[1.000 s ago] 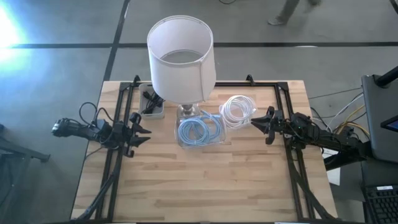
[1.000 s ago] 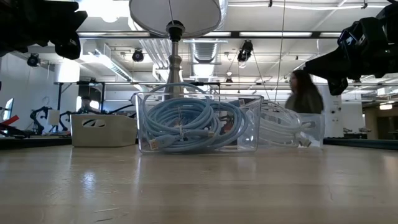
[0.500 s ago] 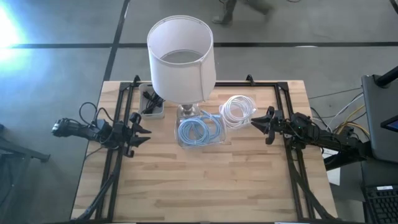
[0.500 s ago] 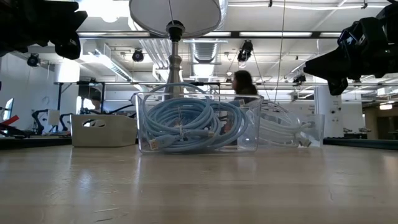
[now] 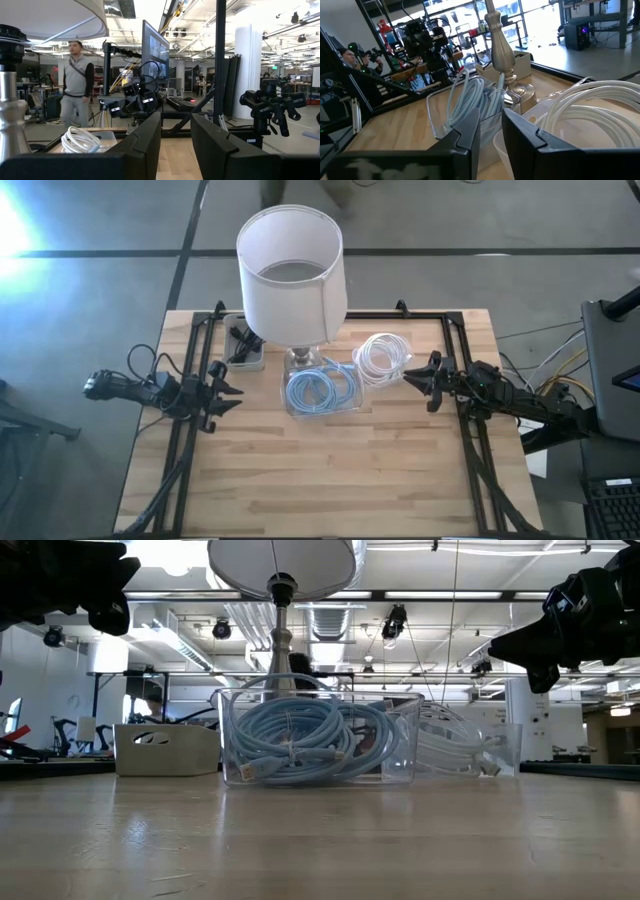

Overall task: Pick & Place USB Port
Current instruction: Return to Home Position

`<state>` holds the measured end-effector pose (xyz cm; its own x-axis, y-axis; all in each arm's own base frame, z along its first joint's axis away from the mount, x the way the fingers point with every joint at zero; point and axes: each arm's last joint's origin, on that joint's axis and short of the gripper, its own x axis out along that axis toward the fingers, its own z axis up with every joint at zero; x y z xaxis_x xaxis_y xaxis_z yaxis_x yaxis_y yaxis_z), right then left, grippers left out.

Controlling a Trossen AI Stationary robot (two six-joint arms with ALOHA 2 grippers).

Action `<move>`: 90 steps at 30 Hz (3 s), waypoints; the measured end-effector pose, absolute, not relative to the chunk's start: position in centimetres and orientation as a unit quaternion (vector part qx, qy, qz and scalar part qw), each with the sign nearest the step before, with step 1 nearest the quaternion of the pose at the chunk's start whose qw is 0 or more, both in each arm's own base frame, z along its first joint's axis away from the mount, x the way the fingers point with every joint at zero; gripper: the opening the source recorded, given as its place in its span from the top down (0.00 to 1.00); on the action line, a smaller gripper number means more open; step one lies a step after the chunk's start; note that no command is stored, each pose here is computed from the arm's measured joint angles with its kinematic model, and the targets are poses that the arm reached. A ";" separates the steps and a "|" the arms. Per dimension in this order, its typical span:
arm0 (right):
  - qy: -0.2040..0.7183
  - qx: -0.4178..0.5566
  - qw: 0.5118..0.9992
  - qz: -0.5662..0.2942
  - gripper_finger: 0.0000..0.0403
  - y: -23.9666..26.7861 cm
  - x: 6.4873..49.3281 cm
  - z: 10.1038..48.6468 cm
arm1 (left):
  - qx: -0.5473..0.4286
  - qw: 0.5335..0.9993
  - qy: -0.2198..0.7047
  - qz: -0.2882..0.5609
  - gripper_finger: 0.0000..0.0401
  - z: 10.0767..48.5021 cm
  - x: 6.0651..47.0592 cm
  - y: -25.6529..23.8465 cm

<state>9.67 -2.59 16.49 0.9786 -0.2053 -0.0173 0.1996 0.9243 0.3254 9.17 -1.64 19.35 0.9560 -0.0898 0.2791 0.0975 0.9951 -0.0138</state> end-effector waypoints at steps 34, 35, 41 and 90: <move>-0.009 0.165 0.981 -0.103 0.82 -2.6 9.7 16.5 | -0.014 0.989 -0.141 -0.047 0.72 19.4 9.2 -1.6; -0.009 0.165 0.981 -0.103 0.83 -2.6 9.7 16.5 | -0.014 0.989 -0.141 -0.047 0.72 19.4 9.2 -1.6; -0.009 0.165 0.981 -0.103 0.82 -2.6 9.7 16.5 | -0.014 0.989 -0.140 -0.047 0.72 19.4 9.2 -1.6; -0.009 0.165 0.981 -0.103 0.79 -2.6 9.7 16.5 | -0.014 0.989 -0.141 -0.047 0.72 19.4 9.2 -1.6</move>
